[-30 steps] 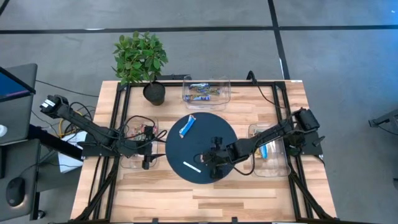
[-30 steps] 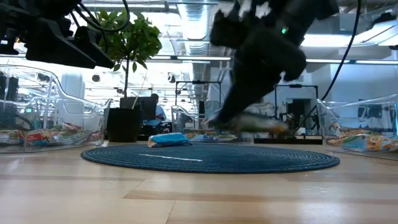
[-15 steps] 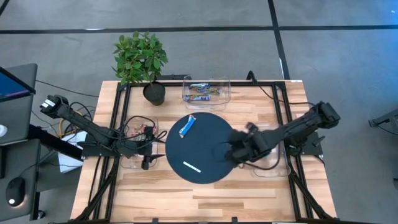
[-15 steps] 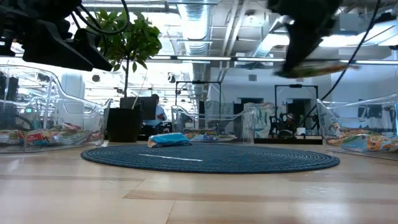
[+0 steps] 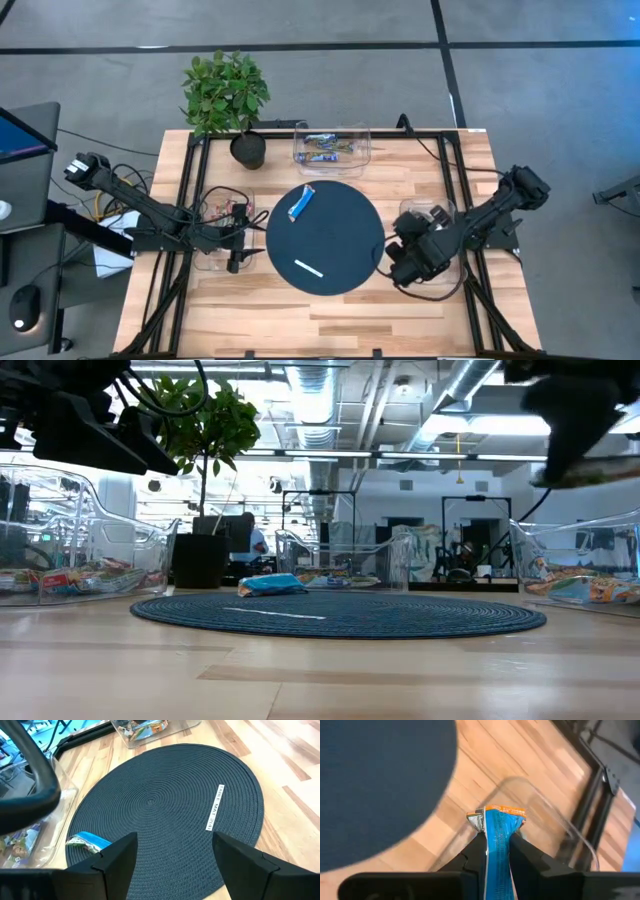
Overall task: Pick and place Granola Bars by type
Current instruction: Put the bottom orange granola bar into the right transparent bin, then put the orange granola bar into the right transparent bin
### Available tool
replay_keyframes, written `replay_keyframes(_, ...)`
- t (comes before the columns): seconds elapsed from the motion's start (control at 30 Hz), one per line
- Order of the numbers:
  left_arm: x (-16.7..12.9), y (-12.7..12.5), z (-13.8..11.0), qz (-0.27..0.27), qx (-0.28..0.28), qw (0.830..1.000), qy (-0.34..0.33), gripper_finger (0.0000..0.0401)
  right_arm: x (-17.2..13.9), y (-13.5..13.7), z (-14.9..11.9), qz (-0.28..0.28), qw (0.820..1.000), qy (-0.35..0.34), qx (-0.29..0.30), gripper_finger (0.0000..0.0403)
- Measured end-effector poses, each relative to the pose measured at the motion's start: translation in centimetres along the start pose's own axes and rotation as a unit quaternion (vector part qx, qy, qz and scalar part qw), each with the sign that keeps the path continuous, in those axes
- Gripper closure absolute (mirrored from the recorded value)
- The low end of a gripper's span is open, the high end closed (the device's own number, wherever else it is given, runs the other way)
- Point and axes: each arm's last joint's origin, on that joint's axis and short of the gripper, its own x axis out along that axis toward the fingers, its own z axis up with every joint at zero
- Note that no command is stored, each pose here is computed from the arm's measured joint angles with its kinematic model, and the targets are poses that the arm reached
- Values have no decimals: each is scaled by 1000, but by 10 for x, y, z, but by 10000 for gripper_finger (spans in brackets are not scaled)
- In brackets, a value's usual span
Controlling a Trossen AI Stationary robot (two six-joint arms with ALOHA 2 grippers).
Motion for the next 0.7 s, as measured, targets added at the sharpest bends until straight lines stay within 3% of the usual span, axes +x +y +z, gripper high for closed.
replay_keyframes(0.33, 0, 0, 0, 0, 0, 1000, 0, 150, 27, -5, -23, -51, 996, 67, 24, 332)
replay_keyframes(0.7, 0, 0, 0, 0, 0, 1000, -1, 150, 25, -2, -20, -38, 998, 47, 8, 225)
